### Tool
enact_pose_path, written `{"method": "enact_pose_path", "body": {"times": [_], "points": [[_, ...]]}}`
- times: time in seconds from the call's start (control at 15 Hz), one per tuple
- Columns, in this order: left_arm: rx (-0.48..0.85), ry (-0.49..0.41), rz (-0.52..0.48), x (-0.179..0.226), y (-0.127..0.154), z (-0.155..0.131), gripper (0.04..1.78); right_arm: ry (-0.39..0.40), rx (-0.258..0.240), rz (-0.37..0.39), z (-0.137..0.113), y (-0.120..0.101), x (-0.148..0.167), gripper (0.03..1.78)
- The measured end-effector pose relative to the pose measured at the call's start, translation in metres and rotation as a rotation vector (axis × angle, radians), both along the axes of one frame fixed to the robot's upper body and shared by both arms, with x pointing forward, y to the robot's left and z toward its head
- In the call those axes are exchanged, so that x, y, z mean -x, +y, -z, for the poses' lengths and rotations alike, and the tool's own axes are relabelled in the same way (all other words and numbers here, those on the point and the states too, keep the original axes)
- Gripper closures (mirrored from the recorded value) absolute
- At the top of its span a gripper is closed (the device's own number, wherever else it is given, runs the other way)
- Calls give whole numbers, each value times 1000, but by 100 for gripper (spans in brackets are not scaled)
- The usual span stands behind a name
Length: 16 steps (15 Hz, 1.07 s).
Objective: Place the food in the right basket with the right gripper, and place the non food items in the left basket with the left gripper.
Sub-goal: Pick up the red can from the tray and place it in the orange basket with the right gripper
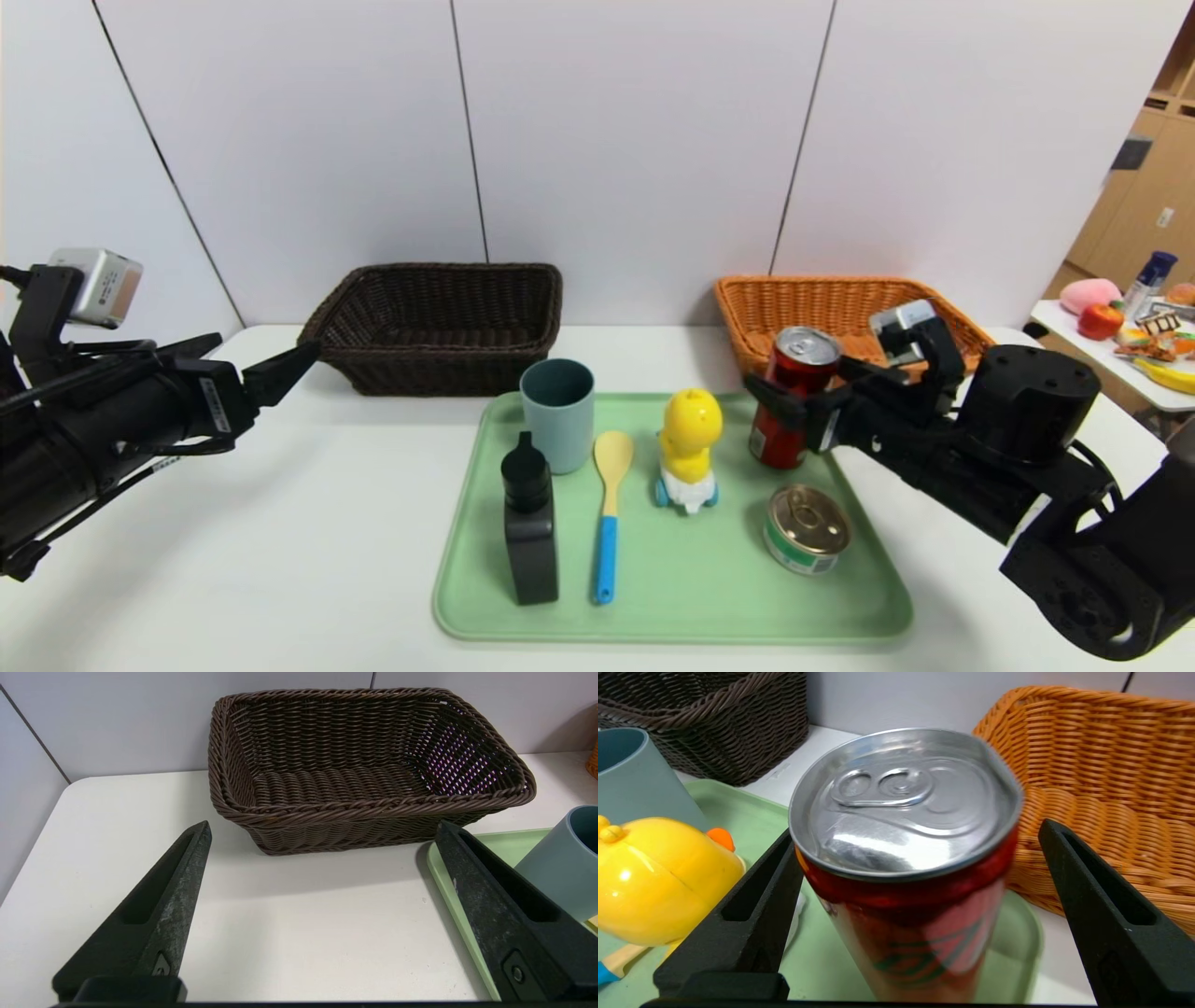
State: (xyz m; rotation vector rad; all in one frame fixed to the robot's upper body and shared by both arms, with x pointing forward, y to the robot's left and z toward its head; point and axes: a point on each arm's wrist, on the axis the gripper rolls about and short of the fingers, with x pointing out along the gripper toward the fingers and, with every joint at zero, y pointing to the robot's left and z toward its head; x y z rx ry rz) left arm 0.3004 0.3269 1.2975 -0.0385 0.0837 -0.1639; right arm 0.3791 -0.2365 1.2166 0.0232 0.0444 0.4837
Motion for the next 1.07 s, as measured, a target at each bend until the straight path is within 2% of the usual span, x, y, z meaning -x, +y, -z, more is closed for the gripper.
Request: {"method": "enact_pose_path", "body": {"times": [0.07,0.27,0.4,0.6,0.8,1.07], "points": [[0,1,0,0,0,0,13,2,-1,-3,2,2,-2,14],[-1,-2,-2,0,0,0,13,4,-1,-7,4,4,-6,60],[-1,-3,-2,0,0,0,13,9,1,-9,5,5,-5,81],[-2,-4,-2,1,0,0,13,20,-12,-11,5,5,-3,83],[-2,0,-1,1,0,1,13,36,-46,-20,2,6,5,83],[-2,1,-2,2,0,1,13,-56,-86,-10,-32,-1,13,83]]}}
